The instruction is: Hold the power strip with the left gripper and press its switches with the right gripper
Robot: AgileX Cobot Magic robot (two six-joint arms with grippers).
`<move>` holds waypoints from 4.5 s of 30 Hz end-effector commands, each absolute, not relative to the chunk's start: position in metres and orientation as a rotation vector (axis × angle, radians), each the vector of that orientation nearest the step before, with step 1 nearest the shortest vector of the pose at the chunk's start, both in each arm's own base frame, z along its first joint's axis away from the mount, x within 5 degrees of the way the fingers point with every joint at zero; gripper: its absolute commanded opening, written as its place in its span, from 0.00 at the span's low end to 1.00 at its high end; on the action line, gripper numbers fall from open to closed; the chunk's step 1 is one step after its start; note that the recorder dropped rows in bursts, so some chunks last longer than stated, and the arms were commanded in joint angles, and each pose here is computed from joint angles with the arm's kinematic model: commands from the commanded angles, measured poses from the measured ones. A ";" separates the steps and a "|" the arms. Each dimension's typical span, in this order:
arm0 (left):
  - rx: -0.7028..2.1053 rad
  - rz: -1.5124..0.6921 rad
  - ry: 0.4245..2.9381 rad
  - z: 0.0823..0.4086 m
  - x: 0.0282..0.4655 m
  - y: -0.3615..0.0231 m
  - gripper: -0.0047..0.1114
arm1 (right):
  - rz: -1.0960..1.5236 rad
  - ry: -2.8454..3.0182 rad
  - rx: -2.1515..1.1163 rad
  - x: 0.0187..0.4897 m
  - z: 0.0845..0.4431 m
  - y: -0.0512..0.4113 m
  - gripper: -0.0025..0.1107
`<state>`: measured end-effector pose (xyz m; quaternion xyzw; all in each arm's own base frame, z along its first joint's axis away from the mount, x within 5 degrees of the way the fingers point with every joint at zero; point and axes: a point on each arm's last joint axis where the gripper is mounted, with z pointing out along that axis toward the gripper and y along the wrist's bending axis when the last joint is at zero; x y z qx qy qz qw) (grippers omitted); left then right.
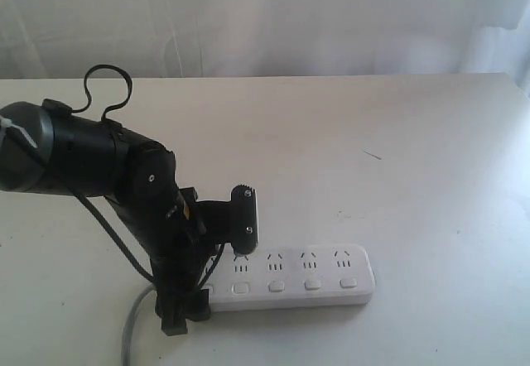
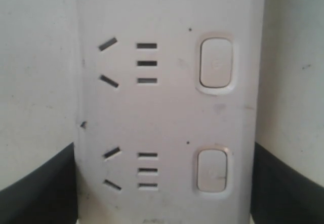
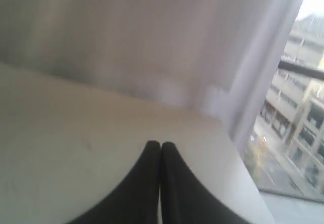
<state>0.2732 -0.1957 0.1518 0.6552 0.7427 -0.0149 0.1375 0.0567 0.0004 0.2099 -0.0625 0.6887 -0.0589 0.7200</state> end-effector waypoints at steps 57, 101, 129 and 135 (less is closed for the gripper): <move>2.011 -0.027 2.175 0.142 0.265 -0.190 0.04 | 0.356 2.347 -0.687 0.175 0.162 0.182 0.02; 2.102 -0.027 2.182 0.140 0.261 -0.186 0.04 | 0.323 2.457 -0.807 0.188 0.121 0.216 0.02; 2.117 -0.034 2.201 0.140 0.259 -0.185 0.04 | 0.432 2.249 -0.712 0.183 0.187 0.206 0.02; 2.130 -0.040 2.214 0.140 0.258 -0.184 0.04 | 0.338 2.315 -0.688 0.176 0.166 0.190 0.02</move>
